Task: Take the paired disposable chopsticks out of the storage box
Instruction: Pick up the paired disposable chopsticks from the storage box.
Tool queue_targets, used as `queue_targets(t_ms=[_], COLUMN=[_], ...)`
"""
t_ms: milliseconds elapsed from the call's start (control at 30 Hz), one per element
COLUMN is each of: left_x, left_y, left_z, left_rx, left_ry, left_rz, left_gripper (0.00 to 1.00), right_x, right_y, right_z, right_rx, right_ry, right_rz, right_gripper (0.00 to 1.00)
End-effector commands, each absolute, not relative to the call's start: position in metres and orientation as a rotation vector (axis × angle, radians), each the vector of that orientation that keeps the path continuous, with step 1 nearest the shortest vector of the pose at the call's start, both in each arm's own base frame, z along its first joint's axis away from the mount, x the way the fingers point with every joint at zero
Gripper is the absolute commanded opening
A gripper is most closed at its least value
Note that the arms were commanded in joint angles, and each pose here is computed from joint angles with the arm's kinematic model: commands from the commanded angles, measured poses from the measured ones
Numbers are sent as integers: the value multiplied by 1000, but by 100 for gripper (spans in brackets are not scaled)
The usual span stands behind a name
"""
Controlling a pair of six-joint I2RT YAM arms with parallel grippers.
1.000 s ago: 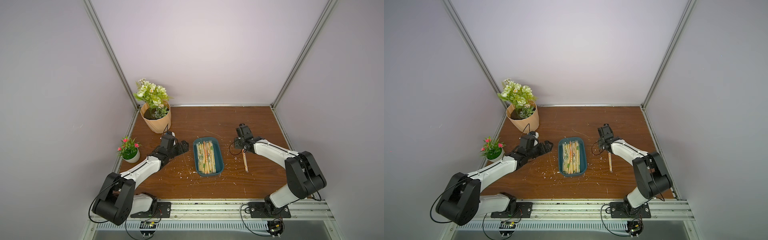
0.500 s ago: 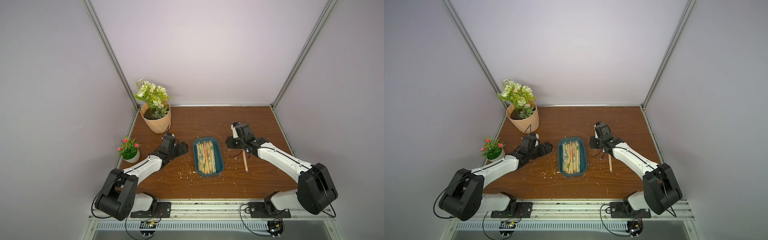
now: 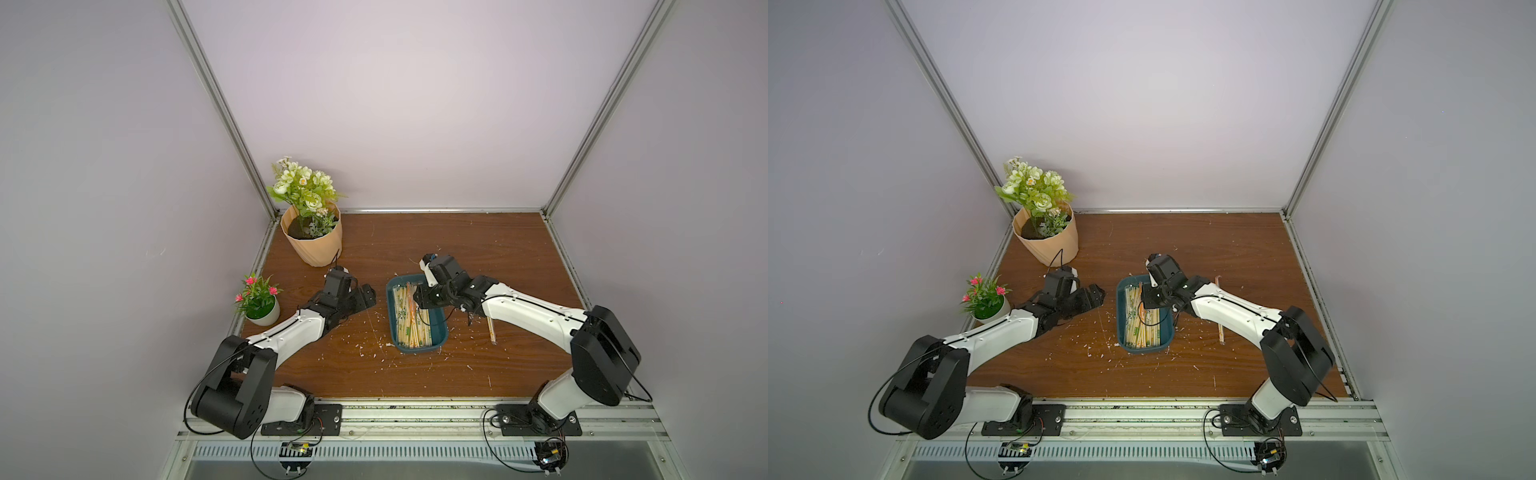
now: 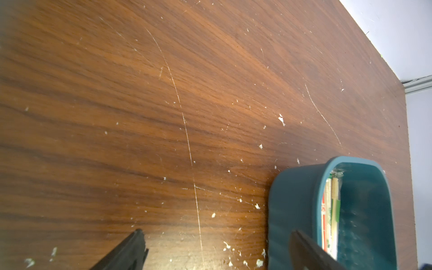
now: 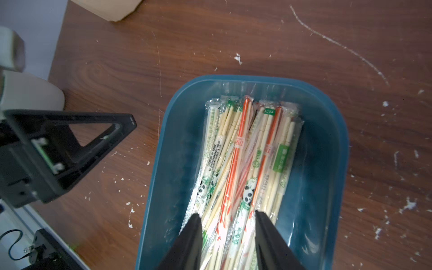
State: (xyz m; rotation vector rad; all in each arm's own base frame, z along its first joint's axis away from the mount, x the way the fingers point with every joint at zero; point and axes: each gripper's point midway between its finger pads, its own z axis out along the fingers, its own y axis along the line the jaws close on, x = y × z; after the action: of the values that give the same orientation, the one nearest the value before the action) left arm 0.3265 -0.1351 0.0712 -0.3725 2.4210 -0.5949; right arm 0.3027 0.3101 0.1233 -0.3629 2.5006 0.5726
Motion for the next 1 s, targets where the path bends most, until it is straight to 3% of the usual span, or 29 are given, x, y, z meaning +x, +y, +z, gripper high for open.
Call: queue_targets(t_ms=[0, 967], left_x=[332, 328], left_y=[-132, -127], left_z=[79, 68], left_rx=[-371, -365], left_ry=[2410, 2413], left_rz=[-582, -610], left_gripper=[98, 98], right_x=[303, 307], right_y=[322, 338], right_z=[124, 65], right_rx=[-388, -472], right_ry=[2502, 2606], right_rz=[555, 402], right_gripper=[42, 23])
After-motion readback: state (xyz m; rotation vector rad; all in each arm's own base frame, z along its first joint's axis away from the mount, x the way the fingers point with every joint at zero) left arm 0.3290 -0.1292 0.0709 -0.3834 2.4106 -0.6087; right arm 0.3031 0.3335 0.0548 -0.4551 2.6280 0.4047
